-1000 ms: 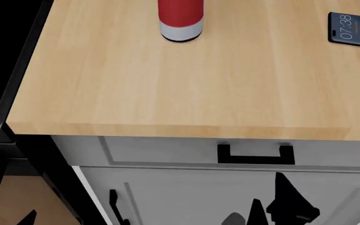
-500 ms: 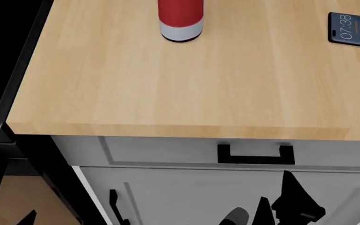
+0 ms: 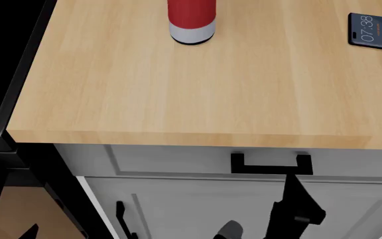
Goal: Open the right drawer.
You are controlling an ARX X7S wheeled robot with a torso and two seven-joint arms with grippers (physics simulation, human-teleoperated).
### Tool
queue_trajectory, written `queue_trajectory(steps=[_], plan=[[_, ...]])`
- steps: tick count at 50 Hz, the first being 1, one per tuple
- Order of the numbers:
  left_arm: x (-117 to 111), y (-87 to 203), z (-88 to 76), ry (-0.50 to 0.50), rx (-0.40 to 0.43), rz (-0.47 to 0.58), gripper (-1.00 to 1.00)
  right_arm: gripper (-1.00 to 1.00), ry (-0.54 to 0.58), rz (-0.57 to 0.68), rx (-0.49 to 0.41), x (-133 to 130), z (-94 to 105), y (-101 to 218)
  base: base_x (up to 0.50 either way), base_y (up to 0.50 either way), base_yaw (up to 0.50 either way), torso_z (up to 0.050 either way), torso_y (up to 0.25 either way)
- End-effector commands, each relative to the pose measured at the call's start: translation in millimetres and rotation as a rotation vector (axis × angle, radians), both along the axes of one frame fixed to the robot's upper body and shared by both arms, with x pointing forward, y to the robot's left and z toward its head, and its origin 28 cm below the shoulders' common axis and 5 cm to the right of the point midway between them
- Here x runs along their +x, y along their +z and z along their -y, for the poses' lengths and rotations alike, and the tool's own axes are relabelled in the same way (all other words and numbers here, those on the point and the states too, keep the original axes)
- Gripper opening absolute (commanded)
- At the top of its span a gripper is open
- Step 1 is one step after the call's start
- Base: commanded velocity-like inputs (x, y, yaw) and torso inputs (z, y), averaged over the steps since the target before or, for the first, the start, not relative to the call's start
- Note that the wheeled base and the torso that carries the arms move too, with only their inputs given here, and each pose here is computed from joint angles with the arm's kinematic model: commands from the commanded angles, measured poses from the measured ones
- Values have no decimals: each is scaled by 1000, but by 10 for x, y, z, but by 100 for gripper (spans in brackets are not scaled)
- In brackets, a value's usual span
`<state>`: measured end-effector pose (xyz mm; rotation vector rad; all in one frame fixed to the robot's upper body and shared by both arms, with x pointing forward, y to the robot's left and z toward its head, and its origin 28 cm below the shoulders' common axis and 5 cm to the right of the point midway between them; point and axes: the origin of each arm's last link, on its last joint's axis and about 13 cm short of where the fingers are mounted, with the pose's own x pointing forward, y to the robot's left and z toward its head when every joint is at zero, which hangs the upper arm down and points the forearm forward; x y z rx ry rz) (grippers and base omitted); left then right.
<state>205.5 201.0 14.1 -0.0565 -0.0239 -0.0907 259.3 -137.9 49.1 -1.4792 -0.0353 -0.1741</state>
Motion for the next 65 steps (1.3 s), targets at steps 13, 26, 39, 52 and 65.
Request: queue_trajectory(steps=[13, 26, 39, 52, 65], plan=[[-2, -20, 1, 1, 9, -3, 100, 100, 34, 27, -144, 261, -89, -48, 0, 0, 0, 0, 0], [5, -4, 2, 2, 8, -3, 100, 100, 18, 24, -153, 347, -48, -71, 0, 0, 0, 0, 0], [2, -20, 2, -2, 9, -4, 100, 100, -16, 38, -173, 444, -21, -66, 0, 0, 0, 0, 0], [-12, -18, 5, -4, 7, -1, 100, 100, 4, 18, -194, 513, -54, -146, 0, 0, 0, 0, 0], [-18, -14, 8, -4, 8, -1, 100, 100, -25, 19, -196, 605, -16, -151, 0, 0, 0, 0, 0]])
